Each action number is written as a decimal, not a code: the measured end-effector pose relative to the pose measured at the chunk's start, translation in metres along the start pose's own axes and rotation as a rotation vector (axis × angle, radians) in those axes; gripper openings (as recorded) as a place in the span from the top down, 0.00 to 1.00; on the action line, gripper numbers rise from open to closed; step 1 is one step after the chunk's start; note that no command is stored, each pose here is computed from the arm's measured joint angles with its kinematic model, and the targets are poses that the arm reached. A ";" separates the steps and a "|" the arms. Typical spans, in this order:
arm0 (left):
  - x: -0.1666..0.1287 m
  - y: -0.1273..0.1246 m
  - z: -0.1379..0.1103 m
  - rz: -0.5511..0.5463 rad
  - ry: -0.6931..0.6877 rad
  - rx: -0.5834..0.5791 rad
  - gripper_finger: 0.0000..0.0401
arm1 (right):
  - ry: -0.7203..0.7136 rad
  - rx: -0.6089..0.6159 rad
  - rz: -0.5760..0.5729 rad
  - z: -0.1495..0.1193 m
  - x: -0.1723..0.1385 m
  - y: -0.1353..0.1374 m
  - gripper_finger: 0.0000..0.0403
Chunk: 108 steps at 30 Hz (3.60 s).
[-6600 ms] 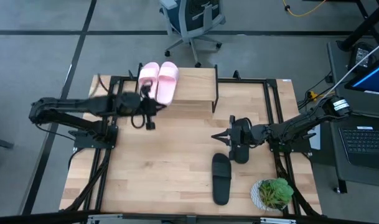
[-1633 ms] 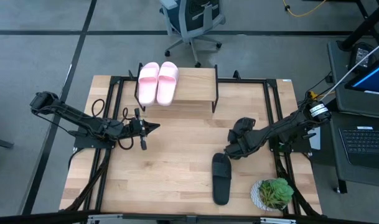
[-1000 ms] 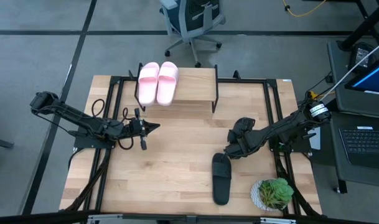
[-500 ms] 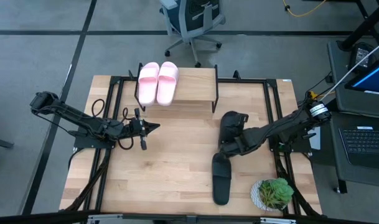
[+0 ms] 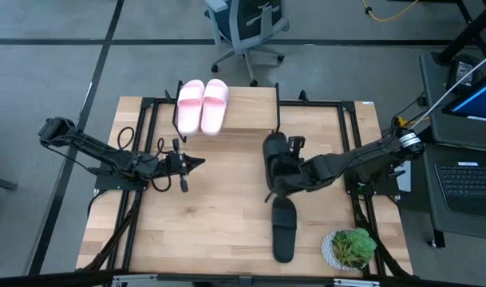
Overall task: Pick and place slides into the shelf
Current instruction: Put the top black slipper on the shelf
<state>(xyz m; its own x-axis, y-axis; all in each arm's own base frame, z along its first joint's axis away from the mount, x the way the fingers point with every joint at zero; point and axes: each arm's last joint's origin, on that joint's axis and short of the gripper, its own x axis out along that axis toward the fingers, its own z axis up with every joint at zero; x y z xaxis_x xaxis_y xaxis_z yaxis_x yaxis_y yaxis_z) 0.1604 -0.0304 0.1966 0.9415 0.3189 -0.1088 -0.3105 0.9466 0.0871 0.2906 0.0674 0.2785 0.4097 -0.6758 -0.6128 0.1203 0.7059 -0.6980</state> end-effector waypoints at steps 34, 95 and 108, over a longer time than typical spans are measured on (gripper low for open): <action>0.000 0.000 0.000 0.002 0.000 0.026 0.99 | -0.207 0.010 -0.173 0.040 0.080 -0.121 1.00; 0.000 0.000 0.000 -0.003 -0.001 0.015 0.99 | 0.073 0.077 -0.140 0.101 0.161 -0.143 1.00; 0.000 0.000 0.000 -0.003 0.000 -0.009 0.99 | 0.072 0.074 -0.137 0.101 0.161 -0.143 1.00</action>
<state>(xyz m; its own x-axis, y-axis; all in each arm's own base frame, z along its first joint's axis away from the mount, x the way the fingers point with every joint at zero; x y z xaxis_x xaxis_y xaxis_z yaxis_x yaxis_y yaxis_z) 0.1605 -0.0305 0.1966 0.9426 0.3156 -0.1087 -0.3084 0.9481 0.0777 0.4309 -0.1207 0.3172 0.3191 -0.7783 -0.5408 0.2378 0.6181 -0.7492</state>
